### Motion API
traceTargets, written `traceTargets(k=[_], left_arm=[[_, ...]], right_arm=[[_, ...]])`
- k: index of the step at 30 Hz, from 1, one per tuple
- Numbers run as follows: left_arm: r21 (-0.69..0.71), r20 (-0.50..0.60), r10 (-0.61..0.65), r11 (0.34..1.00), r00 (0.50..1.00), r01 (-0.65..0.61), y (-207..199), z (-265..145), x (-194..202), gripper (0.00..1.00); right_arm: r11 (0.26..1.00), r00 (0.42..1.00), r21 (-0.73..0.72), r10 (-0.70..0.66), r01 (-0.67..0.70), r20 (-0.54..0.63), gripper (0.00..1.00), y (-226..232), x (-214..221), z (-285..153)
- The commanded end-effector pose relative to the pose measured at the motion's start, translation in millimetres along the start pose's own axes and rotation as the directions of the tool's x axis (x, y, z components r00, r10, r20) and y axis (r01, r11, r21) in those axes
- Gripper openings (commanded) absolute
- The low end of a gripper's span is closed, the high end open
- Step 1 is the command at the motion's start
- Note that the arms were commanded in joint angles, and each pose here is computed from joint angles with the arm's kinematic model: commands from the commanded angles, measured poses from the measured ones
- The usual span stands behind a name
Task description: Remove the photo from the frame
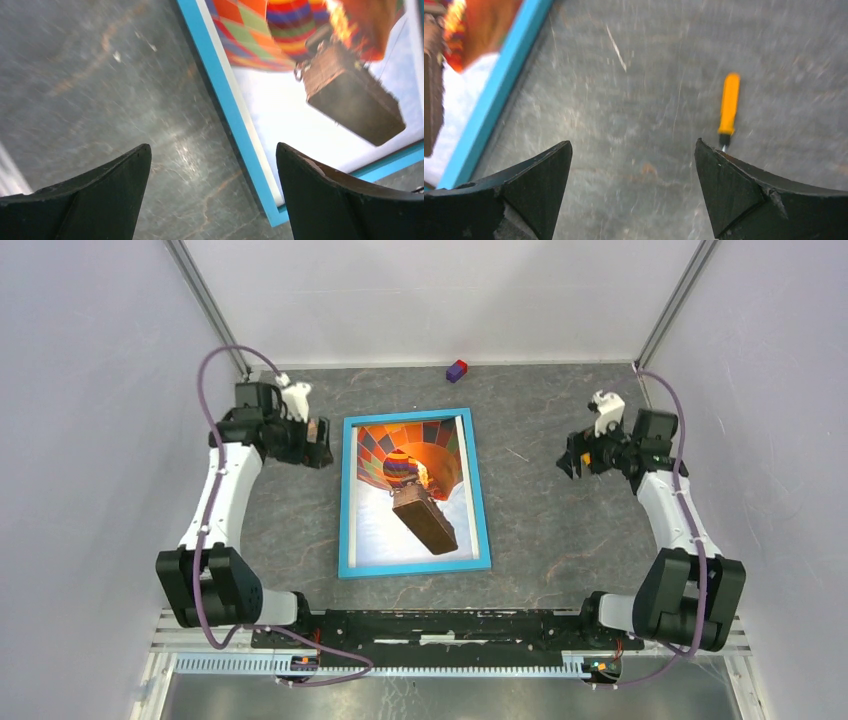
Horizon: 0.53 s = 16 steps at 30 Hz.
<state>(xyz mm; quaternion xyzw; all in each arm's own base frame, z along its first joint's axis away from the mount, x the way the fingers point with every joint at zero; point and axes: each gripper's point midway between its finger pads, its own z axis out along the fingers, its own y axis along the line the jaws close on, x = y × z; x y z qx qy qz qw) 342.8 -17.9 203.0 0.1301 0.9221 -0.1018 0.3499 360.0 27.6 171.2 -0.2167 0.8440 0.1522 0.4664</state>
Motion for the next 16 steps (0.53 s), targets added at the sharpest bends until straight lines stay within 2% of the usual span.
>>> traceTargets(k=[1,9,16], left_arm=[[-0.035,-0.051,-0.014,0.999,0.999,0.012,0,17,36,1.0],[-0.039,-0.102,-0.035,0.999,0.994,0.031,-1,35,79,1.0],[-0.06,-0.085,-0.046,0.997,0.995,0.041,0,29,73,1.0]], right_arm=[[0.999,0.998,-0.006,-0.048,0.048,-0.031,0.98,-4,41,-1],[0.999,0.997,-0.001,-0.032,0.032,-0.072,0.98,4,93,7],[0.999,0.998,0.013,-0.035,0.035,-0.055,0.98,4,86,3]])
